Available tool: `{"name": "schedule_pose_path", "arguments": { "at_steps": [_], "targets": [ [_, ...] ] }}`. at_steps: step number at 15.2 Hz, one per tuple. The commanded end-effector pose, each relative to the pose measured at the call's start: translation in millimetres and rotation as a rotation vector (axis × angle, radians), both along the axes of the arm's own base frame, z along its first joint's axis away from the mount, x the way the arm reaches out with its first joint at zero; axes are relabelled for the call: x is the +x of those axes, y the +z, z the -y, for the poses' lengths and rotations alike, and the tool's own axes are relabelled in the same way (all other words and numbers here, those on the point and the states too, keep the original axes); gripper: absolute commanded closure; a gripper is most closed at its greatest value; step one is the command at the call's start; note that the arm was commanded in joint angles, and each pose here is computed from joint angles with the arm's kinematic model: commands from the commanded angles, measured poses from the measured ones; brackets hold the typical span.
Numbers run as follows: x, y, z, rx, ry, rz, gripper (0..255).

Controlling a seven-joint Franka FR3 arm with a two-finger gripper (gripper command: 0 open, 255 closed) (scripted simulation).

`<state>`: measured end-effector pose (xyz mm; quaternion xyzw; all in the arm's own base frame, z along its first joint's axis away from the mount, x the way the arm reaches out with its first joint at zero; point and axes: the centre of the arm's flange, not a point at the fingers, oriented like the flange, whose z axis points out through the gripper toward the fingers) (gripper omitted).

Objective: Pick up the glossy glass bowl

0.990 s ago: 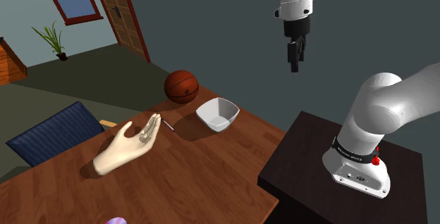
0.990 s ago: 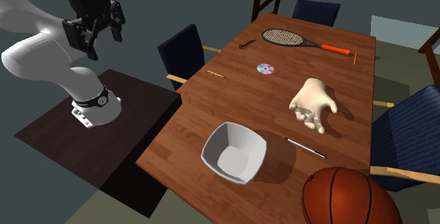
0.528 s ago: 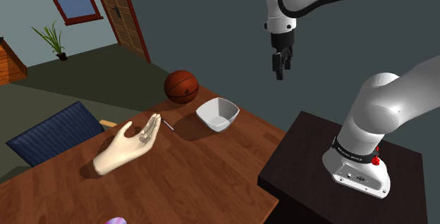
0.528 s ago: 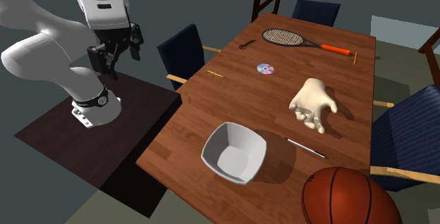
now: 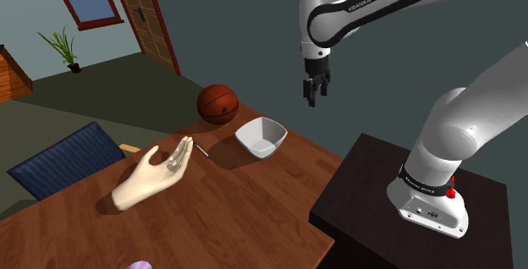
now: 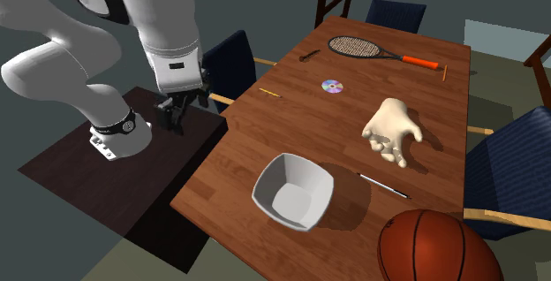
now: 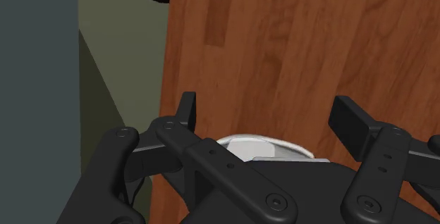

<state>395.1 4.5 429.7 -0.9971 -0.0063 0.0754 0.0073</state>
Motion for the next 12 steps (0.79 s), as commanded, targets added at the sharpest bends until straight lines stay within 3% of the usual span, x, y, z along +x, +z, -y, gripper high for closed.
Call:
{"name": "schedule_pose_path", "arguments": {
  "at_steps": [1,12],
  "targets": [
    [19.6,-20.7,4.0,0.004,-0.022,0.012,0],
    [118.9,-115.8,28.1,0.030,-0.137,0.060,0]
  ]
}}
